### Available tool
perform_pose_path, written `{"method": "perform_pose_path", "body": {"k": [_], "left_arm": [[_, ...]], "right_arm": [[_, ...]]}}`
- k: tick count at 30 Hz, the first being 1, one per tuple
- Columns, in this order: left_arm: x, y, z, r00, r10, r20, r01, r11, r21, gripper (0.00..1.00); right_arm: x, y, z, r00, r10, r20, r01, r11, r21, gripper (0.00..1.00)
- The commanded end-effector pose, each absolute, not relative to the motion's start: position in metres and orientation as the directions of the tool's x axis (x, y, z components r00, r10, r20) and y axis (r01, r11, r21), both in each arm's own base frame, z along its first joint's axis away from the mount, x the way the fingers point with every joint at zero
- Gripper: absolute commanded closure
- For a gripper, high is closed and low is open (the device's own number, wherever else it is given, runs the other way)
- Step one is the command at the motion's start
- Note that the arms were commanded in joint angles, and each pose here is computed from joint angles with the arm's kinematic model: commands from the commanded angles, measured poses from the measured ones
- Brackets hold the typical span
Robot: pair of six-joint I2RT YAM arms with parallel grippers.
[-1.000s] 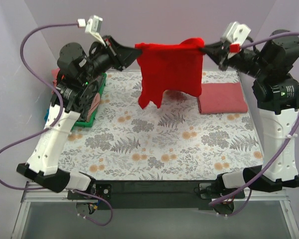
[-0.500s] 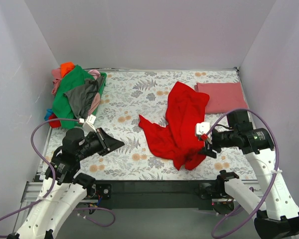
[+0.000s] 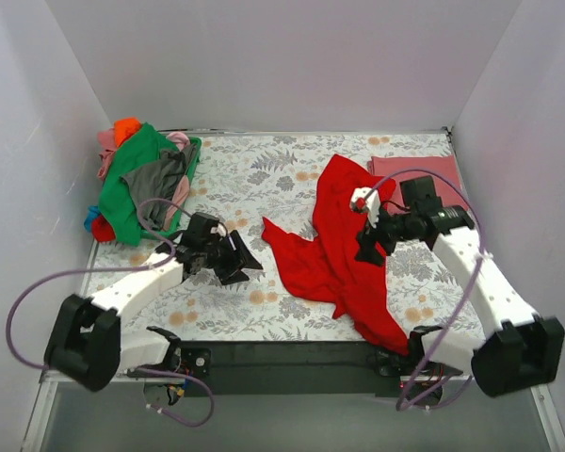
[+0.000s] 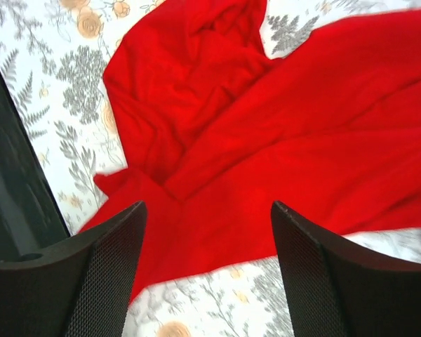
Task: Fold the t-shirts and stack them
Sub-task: Flatten the tshirt out
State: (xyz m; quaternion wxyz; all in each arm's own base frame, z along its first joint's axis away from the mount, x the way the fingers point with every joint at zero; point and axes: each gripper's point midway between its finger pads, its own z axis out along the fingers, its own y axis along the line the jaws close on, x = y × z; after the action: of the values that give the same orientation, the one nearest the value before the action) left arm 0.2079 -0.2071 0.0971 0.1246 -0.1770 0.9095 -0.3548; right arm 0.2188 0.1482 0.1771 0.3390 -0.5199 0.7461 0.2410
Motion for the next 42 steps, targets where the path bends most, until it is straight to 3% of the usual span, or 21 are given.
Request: {"method": "perform_pose_path", "body": {"k": [1,10,12,16,19,21,22,24,26,27,31,33,37,42], "left_arm": [[0.243,-0.222,0.087,-0.893,-0.411,-0.186,-0.188,0.714,-0.675,0.46],[0.265,-0.253,0.031,-0.922,-0.361,-0.142,-0.218,0.785,-0.580,0.44],[0.278,-0.253,0.014,-0.922,-0.356,-0.155,-0.225,0.816,-0.532,0.45],[0.281,-0.251,-0.005,-0.932,-0.328,-0.152,-0.219,0.847,-0.484,0.53],[0.287,-0.254,-0.013,-0.938,-0.308,-0.159,-0.199,0.855,-0.478,0.67],[0.290,-0.253,-0.015,-0.937,-0.303,-0.173,-0.192,0.862,-0.469,0.91],[0.291,-0.250,-0.016,-0.935,-0.301,-0.186,-0.189,0.870,-0.456,0.98],[0.297,-0.240,-0.009,-0.917,-0.310,-0.250,-0.184,0.886,-0.425,1.00],[0.311,-0.216,0.016,-0.876,-0.325,-0.356,-0.176,0.903,-0.391,1.00],[0.317,-0.200,0.023,-0.858,-0.359,-0.367,-0.210,0.897,-0.388,1.00],[0.325,-0.139,0.102,-0.712,-0.467,-0.525,-0.258,0.869,-0.423,1.00],[0.321,-0.127,0.125,-0.672,-0.492,-0.554,-0.260,0.857,-0.445,1.00],[0.299,-0.106,0.138,-0.626,-0.555,-0.548,-0.302,0.820,-0.486,1.00],[0.277,-0.107,0.126,-0.642,-0.602,-0.475,-0.333,0.776,-0.535,1.00]], "right_arm": [[0.263,0.175,0.173,-0.346,-0.527,-0.776,-0.901,0.417,0.118,0.27],[0.349,0.229,0.124,-0.511,-0.589,-0.626,-0.822,0.548,0.156,0.23],[0.374,0.241,0.089,-0.559,-0.624,-0.546,-0.790,0.601,0.122,0.26],[0.382,0.233,0.077,-0.573,-0.641,-0.511,-0.772,0.631,0.075,0.29],[0.382,0.238,0.071,-0.583,-0.633,-0.508,-0.773,0.625,0.108,0.32],[0.382,0.239,0.070,-0.587,-0.633,-0.504,-0.772,0.626,0.112,0.43],[0.383,0.239,0.070,-0.587,-0.633,-0.505,-0.770,0.628,0.109,0.47],[0.383,0.241,0.075,-0.582,-0.629,-0.516,-0.775,0.622,0.116,0.64],[0.389,0.245,0.090,-0.568,-0.618,-0.544,-0.779,0.618,0.112,0.92],[0.396,0.247,0.106,-0.549,-0.604,-0.577,-0.780,0.618,0.096,0.98],[0.425,0.236,0.179,-0.487,-0.516,-0.705,-0.757,0.652,0.046,0.99],[0.430,0.229,0.200,-0.465,-0.492,-0.736,-0.749,0.662,0.030,0.99],[0.423,0.213,0.219,-0.452,-0.455,-0.767,-0.747,0.663,0.048,0.99],[0.385,0.203,0.178,-0.506,-0.486,-0.712,-0.781,0.609,0.140,0.95]]}}
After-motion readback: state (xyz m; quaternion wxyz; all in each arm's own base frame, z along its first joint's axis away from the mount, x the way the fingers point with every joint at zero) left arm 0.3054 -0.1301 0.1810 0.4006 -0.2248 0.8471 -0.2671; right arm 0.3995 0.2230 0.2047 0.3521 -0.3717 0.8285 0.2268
